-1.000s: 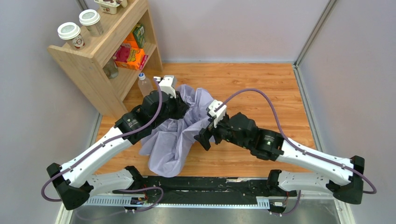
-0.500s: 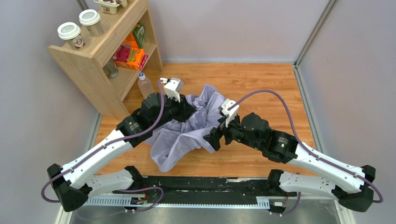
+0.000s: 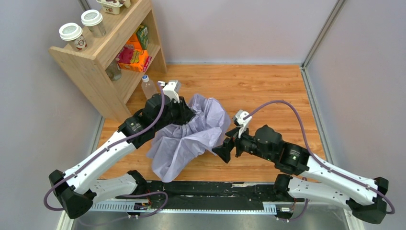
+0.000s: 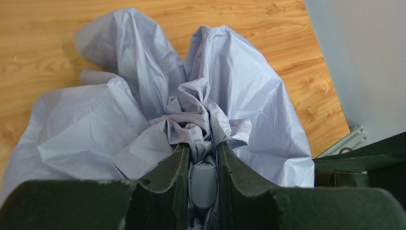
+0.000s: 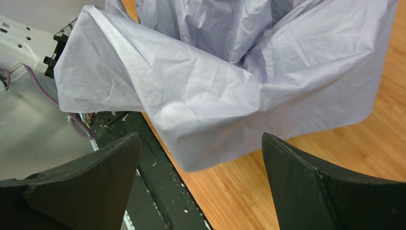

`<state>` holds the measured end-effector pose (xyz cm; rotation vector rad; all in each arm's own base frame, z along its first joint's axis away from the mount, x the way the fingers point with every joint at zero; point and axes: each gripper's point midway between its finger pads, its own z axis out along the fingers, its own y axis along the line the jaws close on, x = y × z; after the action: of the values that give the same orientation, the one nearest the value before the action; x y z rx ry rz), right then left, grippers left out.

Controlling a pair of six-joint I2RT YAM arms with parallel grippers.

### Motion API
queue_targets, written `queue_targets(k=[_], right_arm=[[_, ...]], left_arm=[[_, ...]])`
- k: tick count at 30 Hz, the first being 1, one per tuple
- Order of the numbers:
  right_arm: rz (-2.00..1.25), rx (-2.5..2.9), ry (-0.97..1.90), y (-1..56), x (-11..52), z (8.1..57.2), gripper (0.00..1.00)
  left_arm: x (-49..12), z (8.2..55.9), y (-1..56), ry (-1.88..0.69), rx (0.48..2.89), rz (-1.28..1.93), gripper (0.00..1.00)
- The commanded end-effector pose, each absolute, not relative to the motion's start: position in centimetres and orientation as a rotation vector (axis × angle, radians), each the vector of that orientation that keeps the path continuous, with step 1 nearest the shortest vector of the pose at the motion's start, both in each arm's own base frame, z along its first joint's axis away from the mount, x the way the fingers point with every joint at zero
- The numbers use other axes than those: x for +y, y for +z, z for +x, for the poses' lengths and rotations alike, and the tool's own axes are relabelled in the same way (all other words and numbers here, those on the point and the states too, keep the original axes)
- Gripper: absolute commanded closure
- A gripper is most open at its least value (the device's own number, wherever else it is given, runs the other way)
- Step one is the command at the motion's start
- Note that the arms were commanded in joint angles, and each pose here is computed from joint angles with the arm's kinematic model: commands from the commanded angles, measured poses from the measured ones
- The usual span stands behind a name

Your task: Put away the umbrella

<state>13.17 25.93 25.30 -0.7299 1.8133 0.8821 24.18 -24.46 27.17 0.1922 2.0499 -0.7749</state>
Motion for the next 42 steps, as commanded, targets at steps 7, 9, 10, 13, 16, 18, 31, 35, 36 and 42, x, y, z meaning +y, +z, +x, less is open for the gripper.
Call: queue_targets(k=[7, 9, 10, 13, 16, 18, 31, 35, 36, 42], right_arm=[[-0.703, 1.748, 0.916, 27.9, 31.2, 13.5, 0.0], [-0.7, 1.708, 0.915, 28.2, 32.3, 13.8, 0.0], [-0.672, 1.713, 0.887, 28.0, 32.6, 14.5, 0.0], [-0.615, 1.715, 0.784, 27.8, 33.5, 16.8, 0.0], [-0.652, 1.711, 0.713, 26.5, 35.2, 18.2, 0.0], [-0.639, 1.736, 0.69, 25.8, 35.7, 19.7, 0.0], [-0.828, 1.693, 0.839, 25.2, 34.6, 20.5, 0.0], [-0.86, 1.644, 0.89, 25.9, 34.8, 20.2, 0.0], [-0.87, 1.645, 0.907, 25.8, 34.9, 20.2, 0.0], [-0.831, 1.687, 0.919, 25.5, 34.9, 21.8, 0.0]], left_arm=[[-21.1, 25.1, 27.8, -0.662, 2.16, -0.265, 1.0], [-21.4, 25.3, 27.8, -0.678, 2.148, -0.268, 1.0], [-21.6, 25.4, 27.8, -0.693, 2.147, -0.281, 1.0], [-22.3, 25.5, 27.9, -0.719, 2.152, -0.28, 1.0], [-23.1, 25.3, 28.4, -0.77, 2.157, -0.253, 1.0], [-23.8, 25.2, 28.8, -0.807, 2.143, -0.207, 1.0], [-27.2, 21.3, 32.5, -1.13, 1.92, 0.228, 1.0], [-29.0, 19.6, 33.7, -1.275, 1.873, 0.346, 1.0], [-29.2, 19.5, 33.7, -1.293, 1.875, 0.352, 1.0], [-30.8, 18.1, 34.4, -1.443, 1.865, 0.41, 1.0]])
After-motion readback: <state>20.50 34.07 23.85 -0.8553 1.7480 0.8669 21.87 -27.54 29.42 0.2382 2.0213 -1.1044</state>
